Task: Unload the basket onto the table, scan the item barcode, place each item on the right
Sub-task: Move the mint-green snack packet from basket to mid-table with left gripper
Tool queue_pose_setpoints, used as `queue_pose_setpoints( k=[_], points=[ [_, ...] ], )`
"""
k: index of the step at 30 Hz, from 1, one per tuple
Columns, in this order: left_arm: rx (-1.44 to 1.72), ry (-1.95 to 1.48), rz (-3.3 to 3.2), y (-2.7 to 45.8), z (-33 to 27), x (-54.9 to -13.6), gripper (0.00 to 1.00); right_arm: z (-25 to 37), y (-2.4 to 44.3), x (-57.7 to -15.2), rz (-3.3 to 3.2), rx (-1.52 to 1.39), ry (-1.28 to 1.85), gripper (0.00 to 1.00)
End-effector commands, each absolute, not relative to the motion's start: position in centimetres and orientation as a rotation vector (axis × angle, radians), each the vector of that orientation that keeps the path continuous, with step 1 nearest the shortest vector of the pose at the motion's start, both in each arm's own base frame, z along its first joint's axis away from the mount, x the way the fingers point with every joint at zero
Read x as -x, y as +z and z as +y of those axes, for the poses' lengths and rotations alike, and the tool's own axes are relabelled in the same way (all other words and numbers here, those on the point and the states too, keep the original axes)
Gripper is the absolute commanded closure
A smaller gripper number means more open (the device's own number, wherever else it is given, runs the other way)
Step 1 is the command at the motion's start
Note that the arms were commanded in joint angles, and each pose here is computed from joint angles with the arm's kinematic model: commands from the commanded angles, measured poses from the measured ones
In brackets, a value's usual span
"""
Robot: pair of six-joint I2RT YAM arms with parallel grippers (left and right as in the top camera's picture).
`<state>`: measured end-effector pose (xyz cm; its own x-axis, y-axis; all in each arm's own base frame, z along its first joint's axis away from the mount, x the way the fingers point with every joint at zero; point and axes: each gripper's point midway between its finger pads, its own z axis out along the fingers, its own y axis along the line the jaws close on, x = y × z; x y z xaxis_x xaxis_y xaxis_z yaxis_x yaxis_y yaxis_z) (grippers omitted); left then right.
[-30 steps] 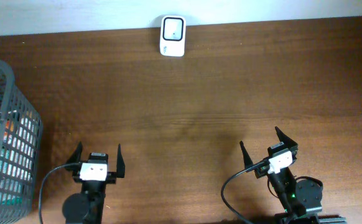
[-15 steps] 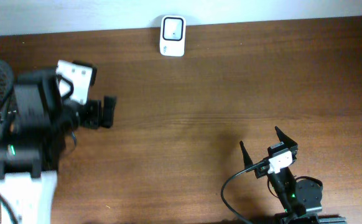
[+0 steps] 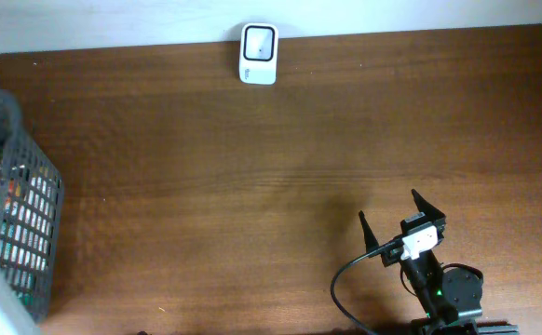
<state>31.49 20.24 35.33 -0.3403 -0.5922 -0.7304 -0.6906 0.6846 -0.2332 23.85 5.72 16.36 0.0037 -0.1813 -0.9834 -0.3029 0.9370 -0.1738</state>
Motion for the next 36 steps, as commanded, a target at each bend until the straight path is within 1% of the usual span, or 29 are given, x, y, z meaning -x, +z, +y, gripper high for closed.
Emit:
queue_pose_setpoints(
  k=[1,3,5,6,8,9,11,13,15,17,18,22,25,26,27,29,30,31,32,33,35,36],
  points=[
    [1.221,0.199,1.933,35.4,25.0,-27.7,0.08,5.9,16.2,-23.8,1.579,0.386,0.107,0.01],
    [1.364,0.199,1.925,33.0,27.0,-26.3,0.08,5.9,16.2,-23.8,1.579,0.386,0.107,0.02],
    [1.441,0.199,1.983,29.3,27.9,-26.0,0.1,5.9,16.2,-23.8,1.579,0.386,0.107,0.02],
    [1.518,0.219,2.014,26.5,29.1,-25.2,0.1,5.9,16.2,-23.8,1.579,0.386,0.107,0.02],
    [1.592,0.205,2.034,24.0,30.9,-24.7,0.1,5.9,16.2,-23.8,1.579,0.386,0.107,0.02],
    [1.557,0.195,2.078,23.0,31.4,-25.3,0.1,5.9,16.2,-23.8,1.579,0.386,0.106,0.02],
    [1.574,0.203,2.141,20.3,32.3,-25.3,0.16,5.9,16.2,-23.8,1.579,0.386,0.107,0.02],
    [1.519,0.201,2.202,17.1,32.7,-25.7,0.16,5.9,16.2,-23.8,1.579,0.386,0.107,0.02],
    [1.54,0.208,2.203,13.6,32.9,-24.9,0.16,5.9,16.2,-23.8,1.579,0.386,0.106,0.02],
    [1.588,0.236,2.21,10.5,33.0,-23.3,0.23,5.9,16.2,-23.8,1.579,0.386,0.106,0.02],
    [1.595,0.254,2.214,10.0,33.1,-23.1,0.23,5.9,16.2,-23.8,1.579,0.386,0.107,0.02],
    [1.625,0.24,2.294,5.8,33.3,-23.1,0.23,5.9,16.2,-23.8,1.579,0.386,0.107,0.02],
    [1.596,0.236,2.339,3.2,34.0,-23.6,0.23,5.9,16.2,-23.8,1.579,0.386,0.107,0.02],
    [1.592,0.226,2.336,2.9,34.0,-23.8,0.36,5.9,16.2,-23.8,1.579,0.386,0.107,0.01],
    [1.589,0.227,2.33,3.0,34.2,-23.9,0.74,5.9,16.2,-23.8,1.579,0.386,0.107,0.02],
    [1.585,0.208,2.33,3.1,34.0,-24.1,0.91,5.9,16.2,-23.8,1.579,0.386,0.107,0.02],
    [1.556,0.15,2.311,4.0,33.7,-25.0,0.97,5.9,16.2,-23.8,1.579,0.386,0.107,0.02],
    [1.512,0.117,2.268,6.5,33.9,-26.0,1.0,5.9,16.2,-23.8,1.579,0.386,0.107,0.02],
    [1.486,0.126,2.235,8.5,34.2,-26.4,1.0,5.9,16.2,-23.8,1.579,0.386,0.107,0.02],
    [1.431,0.126,2.176,12.0,34.2,-27.0,1.0,5.9,16.2,-23.8,1.579,0.386,0.107,0.02],
    [1.348,0.034,2.057,17.2,33.0,-28.3,1.0,5.9,16.2,-23.8,1.579,0.386,0.107,0.02],
    [1.258,0.004,1.98,21.1,32.0,-28.9,1.0,5.9,16.2,-23.8,1.579,0.386,0.106,0.02]
  ],
)
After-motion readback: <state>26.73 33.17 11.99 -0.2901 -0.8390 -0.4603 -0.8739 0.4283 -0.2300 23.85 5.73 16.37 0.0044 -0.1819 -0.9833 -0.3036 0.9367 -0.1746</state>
